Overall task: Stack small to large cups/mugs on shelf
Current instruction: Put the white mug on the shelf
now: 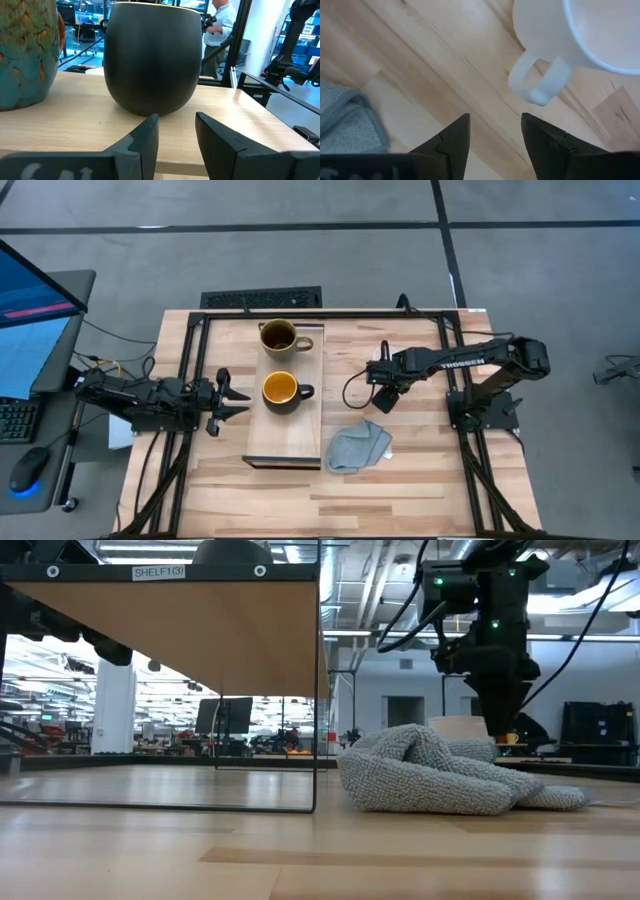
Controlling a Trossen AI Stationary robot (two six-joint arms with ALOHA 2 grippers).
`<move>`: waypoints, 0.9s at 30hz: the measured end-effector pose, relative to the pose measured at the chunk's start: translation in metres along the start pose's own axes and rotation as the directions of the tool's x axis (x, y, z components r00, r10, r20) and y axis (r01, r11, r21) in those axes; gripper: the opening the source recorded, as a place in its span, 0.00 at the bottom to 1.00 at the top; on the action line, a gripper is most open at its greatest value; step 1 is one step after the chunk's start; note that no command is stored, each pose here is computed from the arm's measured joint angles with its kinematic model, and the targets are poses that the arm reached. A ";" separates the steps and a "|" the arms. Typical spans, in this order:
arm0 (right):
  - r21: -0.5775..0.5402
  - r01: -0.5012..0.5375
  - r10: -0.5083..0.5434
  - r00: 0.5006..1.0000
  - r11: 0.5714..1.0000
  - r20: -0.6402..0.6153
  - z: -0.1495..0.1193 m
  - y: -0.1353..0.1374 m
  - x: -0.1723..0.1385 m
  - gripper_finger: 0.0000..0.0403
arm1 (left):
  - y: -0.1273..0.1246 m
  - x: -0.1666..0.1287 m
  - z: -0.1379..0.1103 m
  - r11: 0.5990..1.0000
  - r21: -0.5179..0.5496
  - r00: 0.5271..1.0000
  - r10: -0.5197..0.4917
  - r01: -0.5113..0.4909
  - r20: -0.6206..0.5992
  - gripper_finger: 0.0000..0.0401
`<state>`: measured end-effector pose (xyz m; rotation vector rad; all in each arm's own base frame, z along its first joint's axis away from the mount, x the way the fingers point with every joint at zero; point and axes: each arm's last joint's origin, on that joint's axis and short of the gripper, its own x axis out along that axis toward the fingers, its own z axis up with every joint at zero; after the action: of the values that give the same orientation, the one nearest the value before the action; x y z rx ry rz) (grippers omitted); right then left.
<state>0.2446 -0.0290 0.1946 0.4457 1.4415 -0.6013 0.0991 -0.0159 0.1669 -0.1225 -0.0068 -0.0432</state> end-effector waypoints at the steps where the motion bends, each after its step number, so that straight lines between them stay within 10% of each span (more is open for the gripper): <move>1: 0.003 0.001 -0.001 1.000 1.000 0.000 0.000 0.000 0.000 0.50 | 0.000 0.000 0.000 1.000 0.000 1.000 0.000 0.000 0.000 0.30; 27: 0.181 -0.004 -0.004 0.999 0.983 0.046 0.009 -0.006 0.001 0.50 | 0.000 0.000 0.000 1.000 0.002 1.000 0.000 0.000 0.000 0.30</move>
<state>0.2473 -0.0395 0.1949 0.5709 1.3481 -0.7421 0.0991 -0.0159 0.1670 -0.1202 -0.0068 -0.0432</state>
